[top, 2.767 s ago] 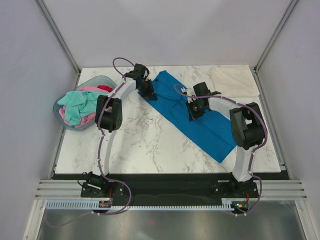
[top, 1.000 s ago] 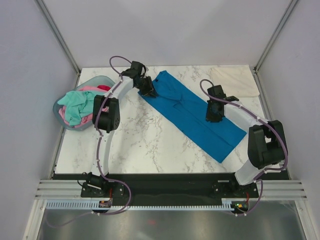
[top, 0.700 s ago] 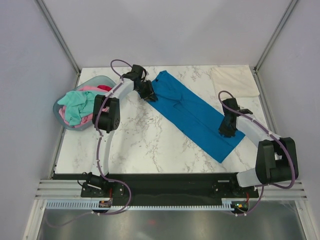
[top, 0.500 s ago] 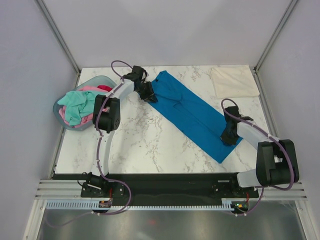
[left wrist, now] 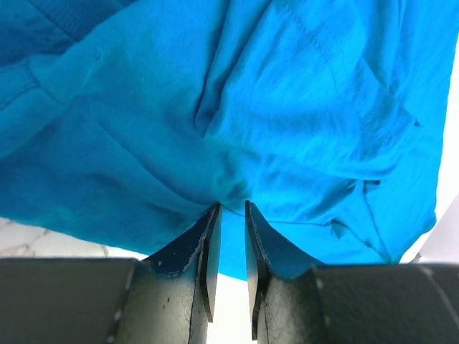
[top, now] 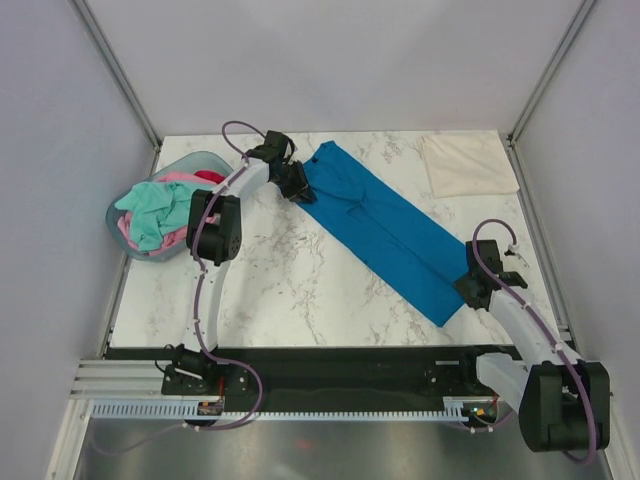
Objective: Fold and stack the t-shirts
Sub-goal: Fold the tshirt
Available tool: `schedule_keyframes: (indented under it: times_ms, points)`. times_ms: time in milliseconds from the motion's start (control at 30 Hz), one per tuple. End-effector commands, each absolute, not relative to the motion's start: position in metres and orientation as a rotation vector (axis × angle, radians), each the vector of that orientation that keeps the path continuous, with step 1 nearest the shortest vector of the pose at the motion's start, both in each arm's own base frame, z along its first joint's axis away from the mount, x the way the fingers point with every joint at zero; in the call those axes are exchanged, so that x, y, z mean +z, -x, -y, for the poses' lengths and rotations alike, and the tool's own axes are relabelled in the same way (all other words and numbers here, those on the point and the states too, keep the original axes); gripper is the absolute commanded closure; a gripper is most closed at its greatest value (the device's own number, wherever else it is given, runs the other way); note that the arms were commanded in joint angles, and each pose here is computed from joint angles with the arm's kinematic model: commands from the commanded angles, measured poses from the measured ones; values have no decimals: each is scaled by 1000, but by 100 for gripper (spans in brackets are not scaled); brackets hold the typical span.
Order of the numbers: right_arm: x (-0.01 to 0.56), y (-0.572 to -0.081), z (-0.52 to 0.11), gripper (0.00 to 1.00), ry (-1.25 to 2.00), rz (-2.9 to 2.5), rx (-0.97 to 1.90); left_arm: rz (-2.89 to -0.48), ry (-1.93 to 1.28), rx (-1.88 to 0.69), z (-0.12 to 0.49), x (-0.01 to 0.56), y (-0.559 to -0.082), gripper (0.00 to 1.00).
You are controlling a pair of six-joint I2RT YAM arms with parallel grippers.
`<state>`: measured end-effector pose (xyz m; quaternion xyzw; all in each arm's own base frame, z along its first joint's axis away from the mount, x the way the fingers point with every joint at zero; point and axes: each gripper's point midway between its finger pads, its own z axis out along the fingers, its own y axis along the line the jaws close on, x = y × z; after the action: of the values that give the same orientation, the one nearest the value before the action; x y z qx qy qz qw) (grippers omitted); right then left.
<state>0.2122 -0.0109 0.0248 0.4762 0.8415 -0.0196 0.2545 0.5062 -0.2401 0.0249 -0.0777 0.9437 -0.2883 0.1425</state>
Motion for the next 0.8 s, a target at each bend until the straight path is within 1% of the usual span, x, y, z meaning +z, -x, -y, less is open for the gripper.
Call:
schedule_keyframes:
  times_ms: [0, 67, 267, 433, 600, 667, 767]
  points:
    - [41, -220, 21, 70, -1354, -2176, -74, -2725, 294, -803, 236, 1, -519, 72]
    - [43, -221, 25, 70, -1352, -2184, -120, -2725, 302, -822, 239, -1, -521, 72]
    - [17, -203, 24, 72, -1401, -2241, -171, -2726, 312, -840, 241, -4, -521, 72]
    - [25, -199, 33, 72, -1392, -2204, -214, -2699, 300, -834, 240, -1, -529, 72]
    - [73, -228, 28, 70, -1325, -2145, -106, -2634, 313, -903, 238, 18, -550, 71]
    - [96, -241, 23, 69, -1272, -2131, -38, -2618, 350, -990, 239, 37, -550, 70]
    - [127, -259, 19, 68, -1196, -2105, 26, -2568, 303, -962, 235, 72, -548, 68]
